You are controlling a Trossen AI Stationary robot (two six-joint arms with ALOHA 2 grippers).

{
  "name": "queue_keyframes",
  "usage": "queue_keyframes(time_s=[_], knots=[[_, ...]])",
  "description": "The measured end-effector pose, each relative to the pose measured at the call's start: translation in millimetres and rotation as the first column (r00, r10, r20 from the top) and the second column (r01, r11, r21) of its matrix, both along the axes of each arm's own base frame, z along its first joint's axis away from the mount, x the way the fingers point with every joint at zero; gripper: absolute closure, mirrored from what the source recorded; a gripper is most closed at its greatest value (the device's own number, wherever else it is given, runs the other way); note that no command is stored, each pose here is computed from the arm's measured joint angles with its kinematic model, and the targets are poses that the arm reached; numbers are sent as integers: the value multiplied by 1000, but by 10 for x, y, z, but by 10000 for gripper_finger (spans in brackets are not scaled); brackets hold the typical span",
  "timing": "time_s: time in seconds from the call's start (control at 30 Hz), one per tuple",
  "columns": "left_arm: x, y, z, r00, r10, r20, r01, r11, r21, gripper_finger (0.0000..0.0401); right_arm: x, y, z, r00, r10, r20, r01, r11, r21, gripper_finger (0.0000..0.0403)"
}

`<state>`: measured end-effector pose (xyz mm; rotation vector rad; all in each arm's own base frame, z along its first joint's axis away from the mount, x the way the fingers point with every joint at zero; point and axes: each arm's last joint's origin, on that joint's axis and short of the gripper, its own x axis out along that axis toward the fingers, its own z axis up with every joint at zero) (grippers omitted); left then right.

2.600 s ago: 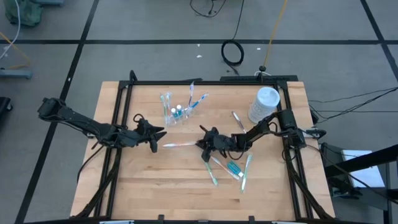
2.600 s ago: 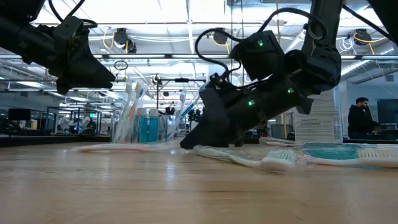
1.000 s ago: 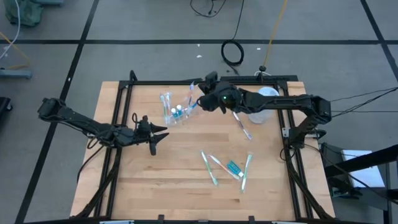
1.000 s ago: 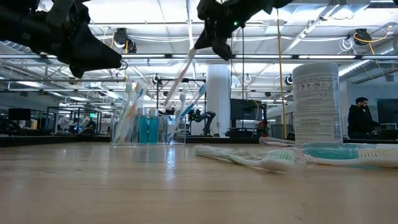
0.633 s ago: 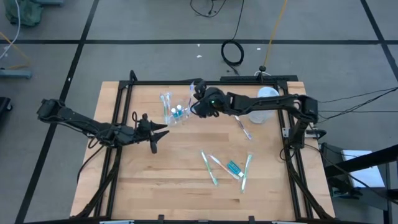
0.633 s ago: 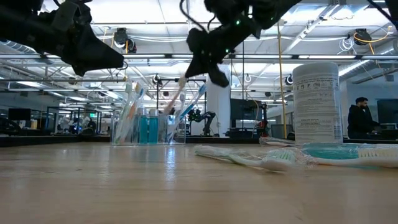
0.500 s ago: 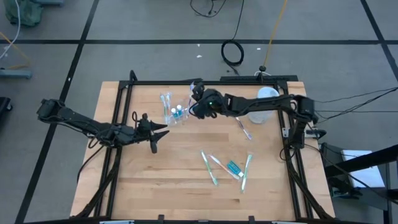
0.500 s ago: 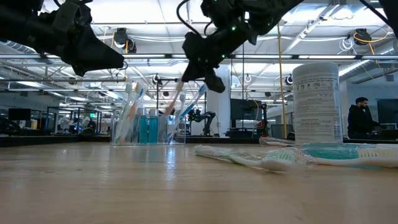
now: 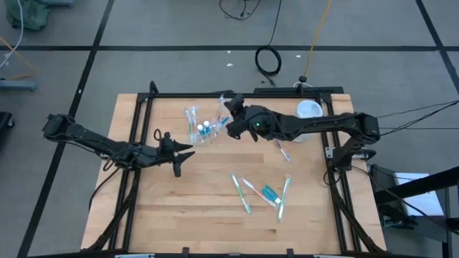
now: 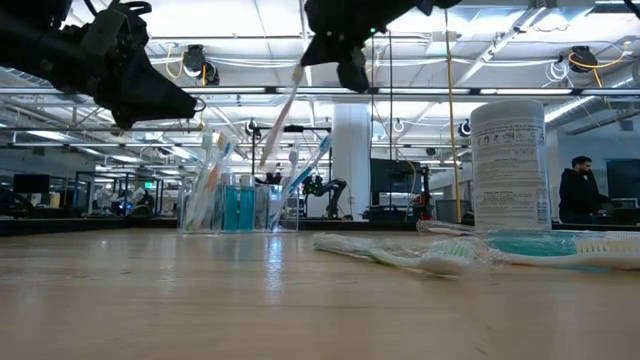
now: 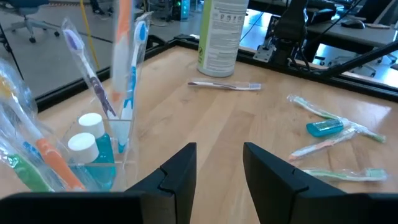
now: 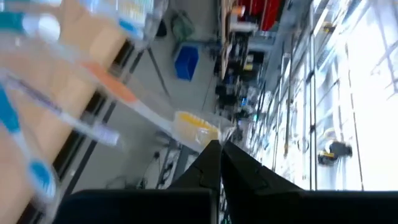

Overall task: Pick & Place toothbrushing station
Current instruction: Put the top orange toothbrush into the transparent organizer

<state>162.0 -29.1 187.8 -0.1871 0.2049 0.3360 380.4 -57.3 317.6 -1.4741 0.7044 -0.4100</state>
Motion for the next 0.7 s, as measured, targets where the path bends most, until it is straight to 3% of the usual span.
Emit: queue_keyframes(time_s=[0.23, 0.47, 0.7], knots=[[0, -1, 2, 1000, 12, 18, -11, 999, -52, 265, -33, 50, -1, 1000, -27, 11, 26, 998, 53, 403], [0, -1, 1, 1000, 17, 24, -15, 997, -70, 265, 39, -31, -215, 997, -48, -60, 53, 995, 81, 403], [1, -1, 1, 1000, 17, 24, -15, 997, -69, 265, 114, -74, -346, 999, 20, -49, -12, 986, 169, 403]])
